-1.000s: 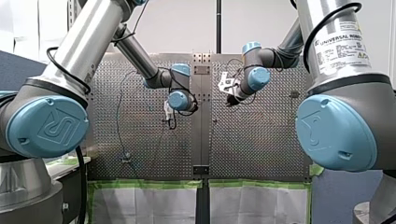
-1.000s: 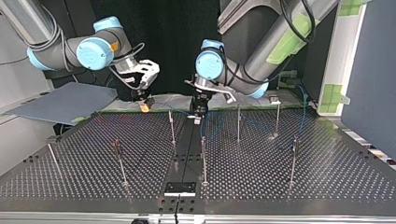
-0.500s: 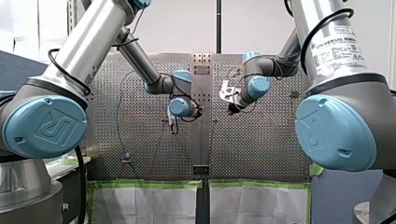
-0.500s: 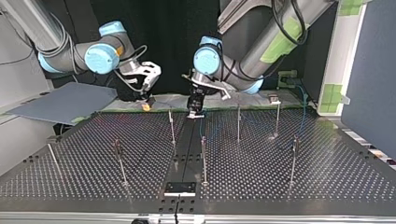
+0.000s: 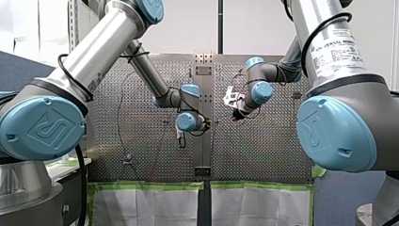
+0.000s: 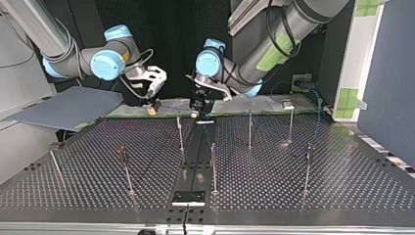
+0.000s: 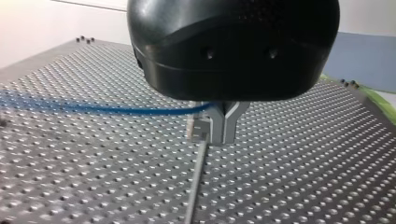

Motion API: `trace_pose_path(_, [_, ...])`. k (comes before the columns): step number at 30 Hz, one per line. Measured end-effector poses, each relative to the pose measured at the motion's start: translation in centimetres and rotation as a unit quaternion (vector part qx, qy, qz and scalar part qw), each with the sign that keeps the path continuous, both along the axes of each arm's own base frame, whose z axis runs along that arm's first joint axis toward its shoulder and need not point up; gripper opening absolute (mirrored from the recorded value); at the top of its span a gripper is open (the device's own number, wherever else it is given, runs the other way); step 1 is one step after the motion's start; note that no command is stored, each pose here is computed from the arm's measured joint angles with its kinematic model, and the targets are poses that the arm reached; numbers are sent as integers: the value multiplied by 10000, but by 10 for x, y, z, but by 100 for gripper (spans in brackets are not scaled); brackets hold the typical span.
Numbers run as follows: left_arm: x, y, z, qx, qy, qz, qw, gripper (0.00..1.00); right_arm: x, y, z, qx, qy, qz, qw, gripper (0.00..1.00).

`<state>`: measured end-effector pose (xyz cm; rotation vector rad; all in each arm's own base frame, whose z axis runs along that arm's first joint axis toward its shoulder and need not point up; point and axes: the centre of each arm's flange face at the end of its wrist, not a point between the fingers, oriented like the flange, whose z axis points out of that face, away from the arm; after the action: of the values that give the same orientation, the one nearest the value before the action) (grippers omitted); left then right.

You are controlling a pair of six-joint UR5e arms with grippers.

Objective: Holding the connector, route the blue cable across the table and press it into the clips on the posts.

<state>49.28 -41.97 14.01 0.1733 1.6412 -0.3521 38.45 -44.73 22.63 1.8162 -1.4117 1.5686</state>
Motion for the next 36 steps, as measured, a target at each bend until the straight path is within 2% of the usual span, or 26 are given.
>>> trace_pose_path(5, [3,-8,-16,-19,17,-131,9999,0,-1,-1,-6,43,18,-11,10000,0])
trace_pose_path(11, [10,-16,-13,-129,-89,-264,9995,0,0,-3,-18,128,64,-23,9999,0])
trace_pose_path(15, [17,-15,-7,-145,-119,-225,9996,0,-2,-7,-20,95,38,-57,9999,0])
trace_pose_path(20, [23,-13,-3,-92,-85,-173,9998,0,-10,-16,-19,65,-50,-173,9998,0])
trace_pose_path(28, [31,-14,3,-51,-84,-175,9998,0,-22,-29,-29,90,-60,-317,9994,0])
trace_pose_path(36, [55,-8,21,-56,-105,-86,9999,0,-33,-45,-31,43,-99,-440,9990,0])
